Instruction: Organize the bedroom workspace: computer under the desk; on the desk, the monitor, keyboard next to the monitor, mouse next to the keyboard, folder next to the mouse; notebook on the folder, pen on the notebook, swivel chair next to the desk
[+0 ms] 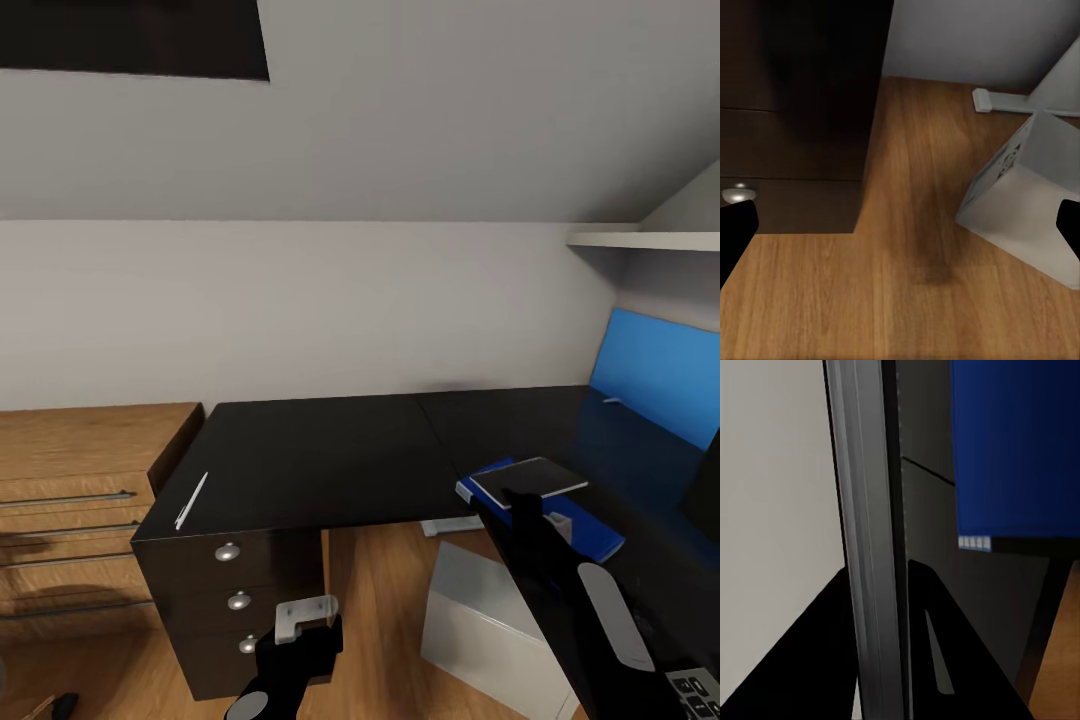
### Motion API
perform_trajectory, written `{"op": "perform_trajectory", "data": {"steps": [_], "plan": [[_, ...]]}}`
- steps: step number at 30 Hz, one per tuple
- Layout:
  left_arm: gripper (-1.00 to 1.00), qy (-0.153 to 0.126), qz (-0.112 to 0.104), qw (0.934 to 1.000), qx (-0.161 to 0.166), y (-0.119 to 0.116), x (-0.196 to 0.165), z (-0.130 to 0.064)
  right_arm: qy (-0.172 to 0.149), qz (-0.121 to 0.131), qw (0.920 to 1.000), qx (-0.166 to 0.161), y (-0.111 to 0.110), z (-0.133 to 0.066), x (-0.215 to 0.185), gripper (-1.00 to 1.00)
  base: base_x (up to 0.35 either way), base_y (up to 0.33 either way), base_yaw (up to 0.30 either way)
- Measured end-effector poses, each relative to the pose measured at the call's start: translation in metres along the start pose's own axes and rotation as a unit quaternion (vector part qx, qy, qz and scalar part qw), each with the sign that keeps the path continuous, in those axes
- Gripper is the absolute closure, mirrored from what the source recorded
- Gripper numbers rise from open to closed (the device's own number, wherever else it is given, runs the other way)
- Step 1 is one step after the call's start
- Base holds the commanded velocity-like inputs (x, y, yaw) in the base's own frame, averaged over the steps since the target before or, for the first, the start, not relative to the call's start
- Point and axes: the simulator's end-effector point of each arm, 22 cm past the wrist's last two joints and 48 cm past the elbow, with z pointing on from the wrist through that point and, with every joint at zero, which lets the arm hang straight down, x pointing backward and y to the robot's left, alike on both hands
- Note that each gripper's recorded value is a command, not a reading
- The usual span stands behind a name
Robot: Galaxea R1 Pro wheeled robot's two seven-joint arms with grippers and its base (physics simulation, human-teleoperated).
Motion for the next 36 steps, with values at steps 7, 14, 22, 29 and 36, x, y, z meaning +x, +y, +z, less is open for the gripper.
{"op": "perform_trajectory", "data": {"steps": [7,14,22,29,36], "plan": [[-1.0,0.0,0.0,1.0,0.0,-0.0001,0.0001,0.0,0.001,0.0,1.0,0.001,-0.0002,0.0002,0.001,-1.0,0.0,0.0,0.0],[-1.0,0.0,0.0,1.0,0.0,-0.0001,0.0002,0.0,-0.001,0.001,1.0,0.001,-0.0003,0.0,-0.0004,-1.0,0.0,0.0,0.0],[-1.0,0.0,0.0,1.0,0.0,-0.0002,0.0003,0.0,-0.002,0.001,1.0,0.001,-0.0004,0.0,-0.0013,-1.0,-0.034,-0.03,0.0],[-1.0,0.001,0.0,1.0,0.001,-0.0006,0.0004,0.0,-0.002,0.001,1.0,0.001,-0.0004,0.0,-0.0015,-1.0,-0.126,-0.113,0.0],[-1.0,0.0,0.0,1.0,0.0,-0.0002,0.0002,0.0,-0.002,0.001,1.0,0.001,-0.0004,-0.0001,-0.0015,-1.0,-0.022,-0.015,0.0]]}}
